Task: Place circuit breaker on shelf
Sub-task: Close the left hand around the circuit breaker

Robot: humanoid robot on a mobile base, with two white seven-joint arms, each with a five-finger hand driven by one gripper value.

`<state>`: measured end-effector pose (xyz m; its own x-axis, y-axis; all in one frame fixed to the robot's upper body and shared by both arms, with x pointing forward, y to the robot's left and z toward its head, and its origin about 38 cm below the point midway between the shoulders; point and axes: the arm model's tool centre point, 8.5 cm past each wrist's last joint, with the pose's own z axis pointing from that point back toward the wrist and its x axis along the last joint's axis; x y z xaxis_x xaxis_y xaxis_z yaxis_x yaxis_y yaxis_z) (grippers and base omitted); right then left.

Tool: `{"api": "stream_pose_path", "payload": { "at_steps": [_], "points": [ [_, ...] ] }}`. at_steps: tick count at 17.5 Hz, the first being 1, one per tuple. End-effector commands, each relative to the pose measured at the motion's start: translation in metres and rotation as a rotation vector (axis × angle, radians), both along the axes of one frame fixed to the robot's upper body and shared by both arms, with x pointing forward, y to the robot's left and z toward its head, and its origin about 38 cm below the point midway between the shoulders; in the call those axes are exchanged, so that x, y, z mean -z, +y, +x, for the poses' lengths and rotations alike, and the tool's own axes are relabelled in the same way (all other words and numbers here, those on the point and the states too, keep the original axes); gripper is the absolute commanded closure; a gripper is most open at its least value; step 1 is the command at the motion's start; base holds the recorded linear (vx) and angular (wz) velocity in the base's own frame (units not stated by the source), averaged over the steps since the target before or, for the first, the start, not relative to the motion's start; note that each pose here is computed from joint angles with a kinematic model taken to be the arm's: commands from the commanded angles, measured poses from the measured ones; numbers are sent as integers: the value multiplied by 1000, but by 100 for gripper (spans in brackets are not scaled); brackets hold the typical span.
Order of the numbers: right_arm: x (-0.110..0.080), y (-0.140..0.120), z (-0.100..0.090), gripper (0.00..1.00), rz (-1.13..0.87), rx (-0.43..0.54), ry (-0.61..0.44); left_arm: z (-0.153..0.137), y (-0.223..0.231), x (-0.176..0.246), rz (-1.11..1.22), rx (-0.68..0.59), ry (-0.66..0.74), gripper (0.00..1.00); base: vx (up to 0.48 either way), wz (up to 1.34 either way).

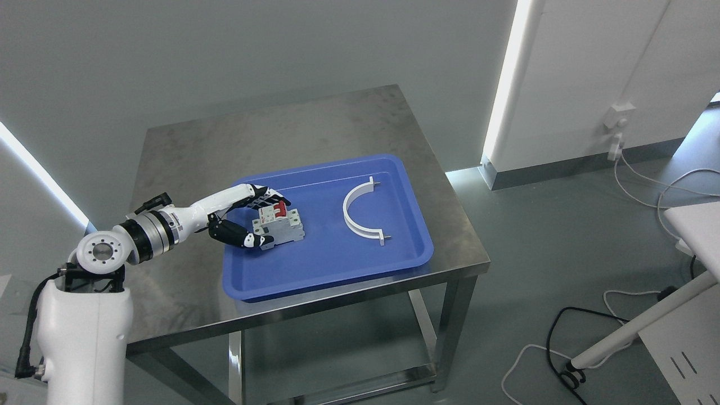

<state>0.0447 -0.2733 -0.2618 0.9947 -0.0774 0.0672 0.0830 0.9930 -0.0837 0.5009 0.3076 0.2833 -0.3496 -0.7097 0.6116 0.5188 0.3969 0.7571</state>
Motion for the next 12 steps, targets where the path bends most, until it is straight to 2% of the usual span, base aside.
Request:
{"api": "stream_pose_path", "payload": {
  "at_steps": [1, 7, 9, 10, 12],
  "points": [
    [-1, -12, -5, 0, -21, -2, -34, 0, -12, 5, -30, 19, -5, 59, 0, 0],
    [-1, -12, -6, 0, -21, -4, -33, 2, -37, 8, -129, 50, -27, 79, 0, 0],
    [-1, -12, -5, 0, -21, -2, -35, 2, -59, -2, -288, 103, -102, 94, 0, 0],
    [-1, -12, -5, 0, -21, -2, -35, -1, -53, -13, -364, 114, -147, 99, 0, 0],
    [-1, -12, -5, 0, -21, -2, -35, -3, -46, -41, -500, 140, -237, 100, 0, 0]
  ]
}}
